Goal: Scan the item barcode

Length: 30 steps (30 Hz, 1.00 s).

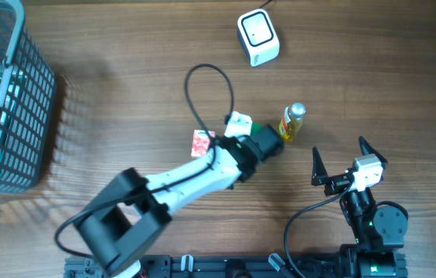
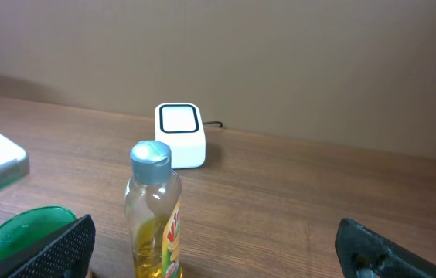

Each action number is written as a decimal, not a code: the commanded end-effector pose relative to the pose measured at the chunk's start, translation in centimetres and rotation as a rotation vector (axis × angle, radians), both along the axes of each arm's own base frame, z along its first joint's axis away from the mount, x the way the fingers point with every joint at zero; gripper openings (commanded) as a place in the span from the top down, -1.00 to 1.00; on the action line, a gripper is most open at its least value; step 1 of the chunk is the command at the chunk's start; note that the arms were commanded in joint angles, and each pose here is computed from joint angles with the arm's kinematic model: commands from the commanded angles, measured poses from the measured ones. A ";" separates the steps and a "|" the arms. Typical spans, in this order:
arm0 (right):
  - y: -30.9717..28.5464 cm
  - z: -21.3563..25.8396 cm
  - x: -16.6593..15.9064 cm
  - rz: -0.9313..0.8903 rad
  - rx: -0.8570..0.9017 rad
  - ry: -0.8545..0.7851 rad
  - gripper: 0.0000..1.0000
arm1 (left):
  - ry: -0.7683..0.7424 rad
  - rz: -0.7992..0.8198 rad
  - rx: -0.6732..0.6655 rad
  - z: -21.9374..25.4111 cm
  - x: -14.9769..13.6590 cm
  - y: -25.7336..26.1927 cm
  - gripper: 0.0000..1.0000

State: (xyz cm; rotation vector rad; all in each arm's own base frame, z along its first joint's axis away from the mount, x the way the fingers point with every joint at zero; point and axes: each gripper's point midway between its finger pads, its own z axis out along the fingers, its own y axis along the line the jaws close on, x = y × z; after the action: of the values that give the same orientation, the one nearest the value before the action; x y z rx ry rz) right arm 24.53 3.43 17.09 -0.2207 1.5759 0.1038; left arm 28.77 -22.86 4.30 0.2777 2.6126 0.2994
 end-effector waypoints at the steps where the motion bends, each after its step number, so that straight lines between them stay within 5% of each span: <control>1: -0.3 0.1 0.0 -0.015 -0.001 -0.006 -1.00 | 0.102 0.099 -0.299 3.5 1.9 0.8 0.77; 5: -0.3 0.1 0.0 -0.015 -0.002 -0.006 -0.99 | 0.255 0.070 -0.515 5.0 3.0 3.5 0.63; 10: -0.3 0.1 0.0 -0.015 -0.002 -0.006 -0.99 | 0.332 0.065 -0.543 2.7 3.7 7.5 0.53; 25: -0.3 0.1 0.0 -0.015 -0.002 -0.006 -0.99 | 0.476 0.082 -0.580 -5.5 1.8 7.3 0.57; 26: -0.3 0.1 0.0 -0.015 -0.002 -0.006 -1.00 | 0.477 0.080 -0.579 -5.8 1.6 7.3 0.58; 28: -0.3 0.1 0.0 -0.015 -0.002 -0.006 -1.00 | 0.479 0.079 -0.578 -5.8 1.5 7.3 0.92; 30: -0.3 0.1 0.0 -0.015 -0.002 -0.006 -1.00 | 0.460 0.078 -0.579 -5.5 2.0 7.3 0.92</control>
State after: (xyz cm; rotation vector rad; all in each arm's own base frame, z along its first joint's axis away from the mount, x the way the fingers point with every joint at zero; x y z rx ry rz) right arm 24.53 3.43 17.07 -0.2210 1.5763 0.1035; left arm 31.94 -16.25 0.55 0.0353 2.9585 -0.6157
